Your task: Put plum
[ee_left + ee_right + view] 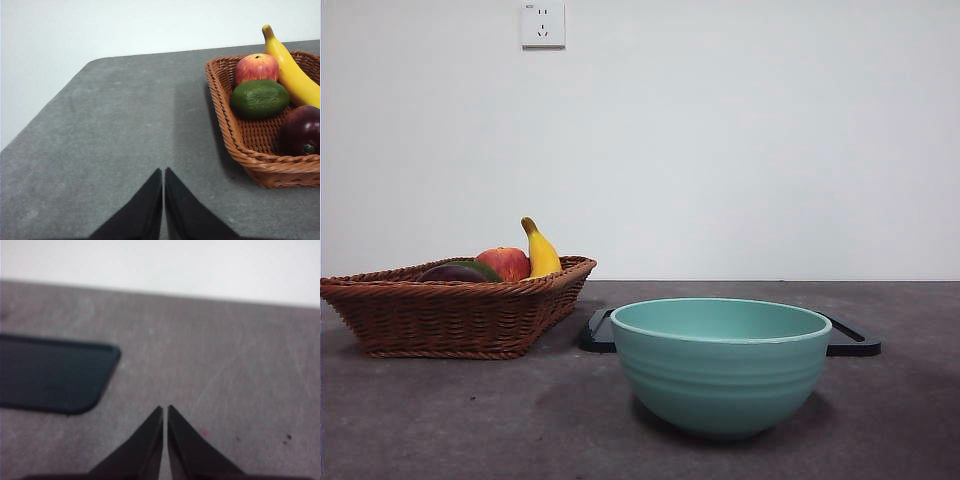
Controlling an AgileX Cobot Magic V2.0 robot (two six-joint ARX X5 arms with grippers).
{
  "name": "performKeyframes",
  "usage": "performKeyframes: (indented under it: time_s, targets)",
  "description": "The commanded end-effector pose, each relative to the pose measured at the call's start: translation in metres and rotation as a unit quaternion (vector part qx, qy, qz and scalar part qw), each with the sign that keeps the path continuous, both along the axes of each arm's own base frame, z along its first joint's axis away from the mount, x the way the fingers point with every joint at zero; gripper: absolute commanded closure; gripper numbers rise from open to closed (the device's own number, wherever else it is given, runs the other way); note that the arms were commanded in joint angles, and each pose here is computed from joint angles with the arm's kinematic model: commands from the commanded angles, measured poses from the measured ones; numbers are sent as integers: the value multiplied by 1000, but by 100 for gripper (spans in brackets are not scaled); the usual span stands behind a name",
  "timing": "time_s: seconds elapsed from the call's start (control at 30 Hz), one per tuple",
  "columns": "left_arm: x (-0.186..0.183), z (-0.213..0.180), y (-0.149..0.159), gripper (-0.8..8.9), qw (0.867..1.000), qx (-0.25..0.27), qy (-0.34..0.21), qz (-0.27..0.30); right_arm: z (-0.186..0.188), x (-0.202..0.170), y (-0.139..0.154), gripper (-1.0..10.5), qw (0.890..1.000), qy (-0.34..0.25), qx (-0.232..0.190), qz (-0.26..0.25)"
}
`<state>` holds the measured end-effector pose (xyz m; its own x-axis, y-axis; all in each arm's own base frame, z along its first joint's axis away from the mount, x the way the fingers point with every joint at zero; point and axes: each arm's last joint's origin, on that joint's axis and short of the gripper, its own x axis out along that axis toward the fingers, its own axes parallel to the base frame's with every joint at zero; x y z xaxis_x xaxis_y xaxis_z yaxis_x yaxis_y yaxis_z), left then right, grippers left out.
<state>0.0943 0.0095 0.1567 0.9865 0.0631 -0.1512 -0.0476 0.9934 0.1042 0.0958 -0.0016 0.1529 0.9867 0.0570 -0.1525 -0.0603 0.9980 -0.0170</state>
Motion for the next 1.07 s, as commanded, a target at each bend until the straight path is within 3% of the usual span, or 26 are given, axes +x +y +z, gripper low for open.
performKeyframes:
  time_s: [0.03, 1.07]
  targets:
    - [1, -7, 0, 807, 1000, -3, 13, 2, -2, 0, 0, 940, 1000, 5, 11, -3]
    - [1, -7, 0, 807, 1000, -3, 13, 2, -1, 0, 0, 940, 1000, -1, 11, -3]
